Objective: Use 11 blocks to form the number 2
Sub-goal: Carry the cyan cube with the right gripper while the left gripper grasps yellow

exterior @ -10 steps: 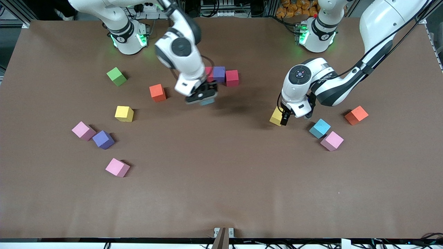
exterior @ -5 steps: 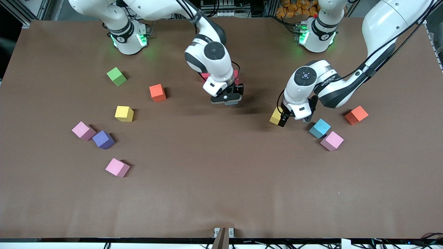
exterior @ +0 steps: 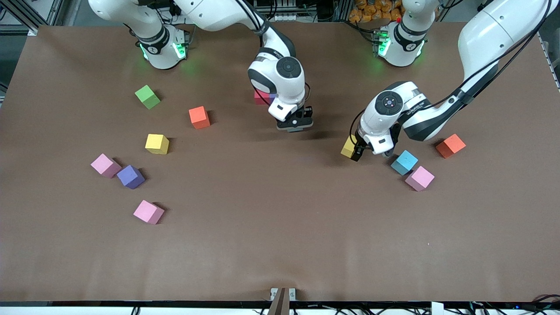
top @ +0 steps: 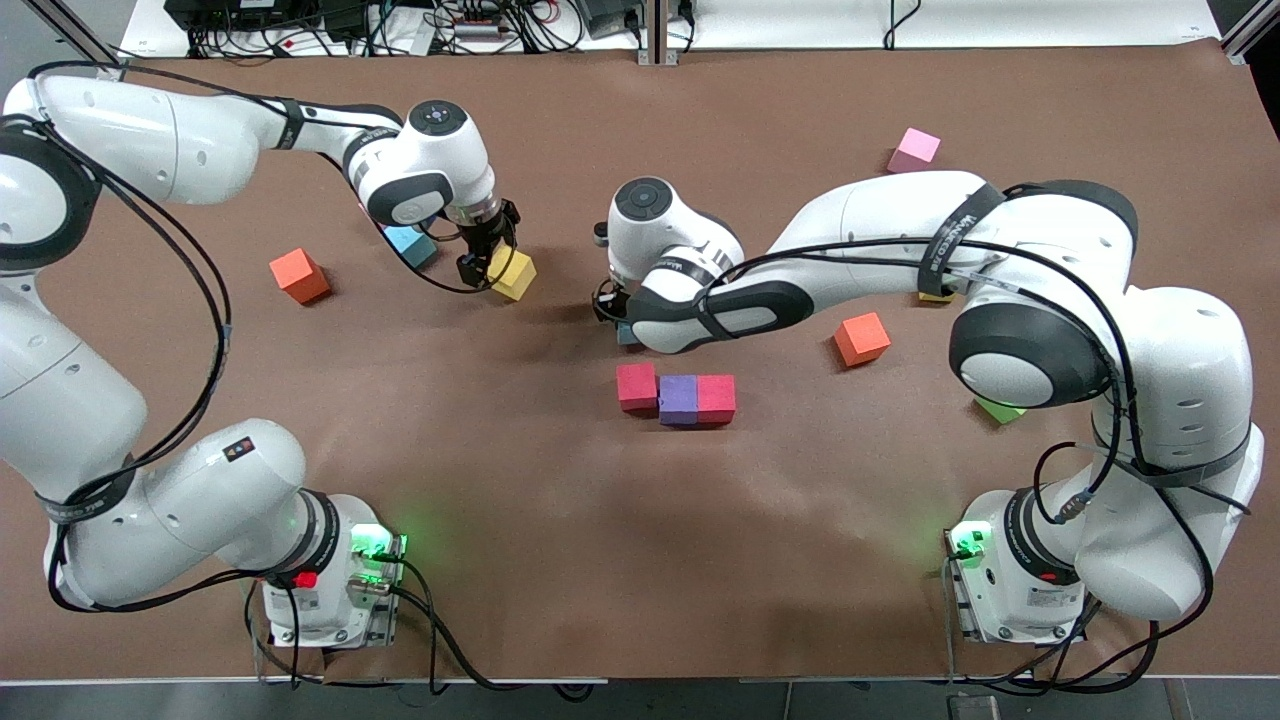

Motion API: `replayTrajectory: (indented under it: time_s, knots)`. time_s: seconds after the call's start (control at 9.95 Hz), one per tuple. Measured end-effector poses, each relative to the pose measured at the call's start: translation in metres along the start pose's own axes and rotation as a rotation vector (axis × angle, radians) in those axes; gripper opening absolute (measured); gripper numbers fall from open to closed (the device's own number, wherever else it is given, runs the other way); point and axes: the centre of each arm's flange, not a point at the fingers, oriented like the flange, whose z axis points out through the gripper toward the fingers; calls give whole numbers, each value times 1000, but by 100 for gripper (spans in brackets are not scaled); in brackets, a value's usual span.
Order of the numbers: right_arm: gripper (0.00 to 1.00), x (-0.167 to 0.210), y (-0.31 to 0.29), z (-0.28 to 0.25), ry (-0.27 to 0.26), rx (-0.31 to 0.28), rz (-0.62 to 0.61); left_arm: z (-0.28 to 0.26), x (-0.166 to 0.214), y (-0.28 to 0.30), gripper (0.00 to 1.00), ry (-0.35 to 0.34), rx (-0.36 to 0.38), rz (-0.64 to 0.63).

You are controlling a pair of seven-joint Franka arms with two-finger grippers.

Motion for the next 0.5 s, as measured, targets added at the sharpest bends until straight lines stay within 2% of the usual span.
replayTrajectory:
  time_s: [0.3,0.5]
  knots:
    - [61,-22,-14,3,-12,-18,-6,9,-6,-1,100,-9,3,10]
    - [61,-27,-16,5,-14,-24,-16,9,-11,-1,92,-10,0,18]
